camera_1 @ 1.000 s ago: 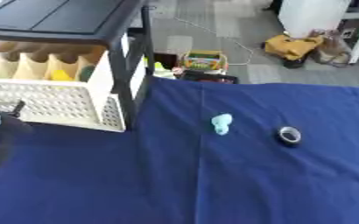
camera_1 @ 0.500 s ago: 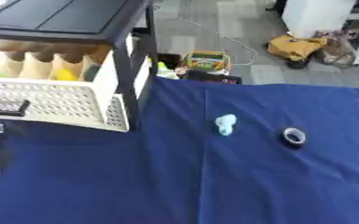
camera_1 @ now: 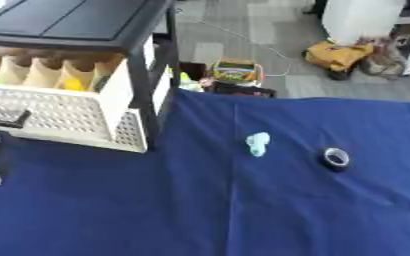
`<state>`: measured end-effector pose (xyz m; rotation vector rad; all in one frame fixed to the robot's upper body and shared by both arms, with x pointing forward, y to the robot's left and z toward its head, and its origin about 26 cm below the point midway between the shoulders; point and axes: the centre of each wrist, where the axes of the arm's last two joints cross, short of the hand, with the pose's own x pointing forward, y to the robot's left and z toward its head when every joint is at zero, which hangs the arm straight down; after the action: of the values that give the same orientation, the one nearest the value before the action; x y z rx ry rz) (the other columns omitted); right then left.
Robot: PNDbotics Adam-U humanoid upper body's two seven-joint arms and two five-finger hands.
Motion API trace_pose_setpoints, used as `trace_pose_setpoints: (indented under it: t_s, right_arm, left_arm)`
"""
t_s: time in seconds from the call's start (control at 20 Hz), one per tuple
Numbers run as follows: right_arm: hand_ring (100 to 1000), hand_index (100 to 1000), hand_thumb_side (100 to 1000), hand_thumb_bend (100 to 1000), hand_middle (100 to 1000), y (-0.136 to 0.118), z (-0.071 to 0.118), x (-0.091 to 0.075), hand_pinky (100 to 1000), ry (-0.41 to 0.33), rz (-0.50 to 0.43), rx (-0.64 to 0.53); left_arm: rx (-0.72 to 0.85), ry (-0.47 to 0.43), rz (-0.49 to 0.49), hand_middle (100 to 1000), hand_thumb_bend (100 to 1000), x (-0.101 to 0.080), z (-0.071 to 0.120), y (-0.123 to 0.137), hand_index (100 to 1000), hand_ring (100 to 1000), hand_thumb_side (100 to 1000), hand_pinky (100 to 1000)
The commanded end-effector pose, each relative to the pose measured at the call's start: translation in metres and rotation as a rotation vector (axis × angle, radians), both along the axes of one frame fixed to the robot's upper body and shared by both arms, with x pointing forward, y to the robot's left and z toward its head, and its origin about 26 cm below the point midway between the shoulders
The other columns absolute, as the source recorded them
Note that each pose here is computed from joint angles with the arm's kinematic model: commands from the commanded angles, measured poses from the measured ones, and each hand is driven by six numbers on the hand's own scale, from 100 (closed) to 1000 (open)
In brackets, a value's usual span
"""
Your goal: Pick up objects from table and place into drawer.
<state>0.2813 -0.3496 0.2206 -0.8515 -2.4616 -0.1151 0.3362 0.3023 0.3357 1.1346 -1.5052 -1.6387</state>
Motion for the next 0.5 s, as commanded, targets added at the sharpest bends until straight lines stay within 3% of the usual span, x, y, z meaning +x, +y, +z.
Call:
trace_pose_setpoints:
  t_s: [0.05, 0.5]
  right_arm:
    - [683, 727, 946, 115, 439, -0.001, 0.007, -0.003, 546, -0.019, -0.006, -0.023]
    - [684, 726, 943, 115, 438, 0.000, 0.006, -0.002, 547, -0.012, -0.003, -0.018]
  left_arm:
    - [-0.016, -0.043, -0.004, 561, 100, -0.001, 0.011, 0.001, 852, 539, 891, 706]
    - [-0.043, -0.031, -0.069, 558, 100, -0.002, 0.014, -0.011, 855, 535, 913, 715]
